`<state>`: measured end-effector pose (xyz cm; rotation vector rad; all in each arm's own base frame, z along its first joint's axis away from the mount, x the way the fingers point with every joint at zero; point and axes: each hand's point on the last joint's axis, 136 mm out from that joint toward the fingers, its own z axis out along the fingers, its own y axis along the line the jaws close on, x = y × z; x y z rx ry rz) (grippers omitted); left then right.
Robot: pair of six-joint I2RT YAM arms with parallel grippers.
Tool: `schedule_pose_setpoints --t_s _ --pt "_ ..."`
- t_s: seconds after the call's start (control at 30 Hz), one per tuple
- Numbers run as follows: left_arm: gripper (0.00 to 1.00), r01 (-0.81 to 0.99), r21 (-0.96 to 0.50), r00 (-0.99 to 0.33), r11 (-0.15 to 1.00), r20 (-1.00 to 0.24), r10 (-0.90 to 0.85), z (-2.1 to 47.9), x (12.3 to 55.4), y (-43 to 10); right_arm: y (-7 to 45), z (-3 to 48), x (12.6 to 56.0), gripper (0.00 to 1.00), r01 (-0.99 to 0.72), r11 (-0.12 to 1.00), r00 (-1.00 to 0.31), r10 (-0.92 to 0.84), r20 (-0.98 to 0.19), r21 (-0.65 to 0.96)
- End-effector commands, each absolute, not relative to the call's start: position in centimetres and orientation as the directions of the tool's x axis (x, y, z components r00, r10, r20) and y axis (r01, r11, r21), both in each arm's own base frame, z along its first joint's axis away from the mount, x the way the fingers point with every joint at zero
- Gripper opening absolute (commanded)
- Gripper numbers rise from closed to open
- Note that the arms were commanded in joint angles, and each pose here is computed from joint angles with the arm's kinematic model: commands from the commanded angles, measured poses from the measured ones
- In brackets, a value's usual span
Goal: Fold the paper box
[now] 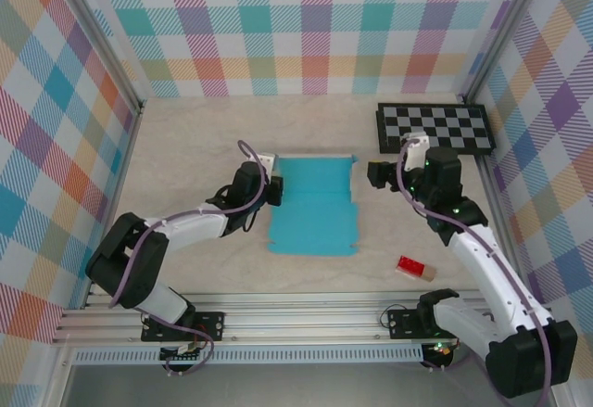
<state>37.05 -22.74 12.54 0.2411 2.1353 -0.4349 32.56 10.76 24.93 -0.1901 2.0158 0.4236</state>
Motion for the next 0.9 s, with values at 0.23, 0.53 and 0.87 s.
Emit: schedule_pose_setpoints --t_s 0.23,0.53,0.87 --pt "0.0 0.344 -0.254 -0.552 0.904 -0.834 -0.024 17.2 37.2 -22.2 16.7 19.4 30.7 0.77 -0.595 0.712 -0.563 -0.037 -0.826 0.374" --pt "0.0 0.381 -0.28 -0.539 0.881 -0.842 -0.034 18.0 37.1 -23.0 17.7 19.2 31.7 0.69 -0.654 0.671 -0.547 -0.101 -0.831 0.349" --pt "0.0 0.385 -0.278 -0.541 0.88 -0.841 -0.029 17.5 37.1 -23.0 19.8 21.9 29.1 0.69 -0.779 0.501 -0.5 -0.132 -0.856 0.378"
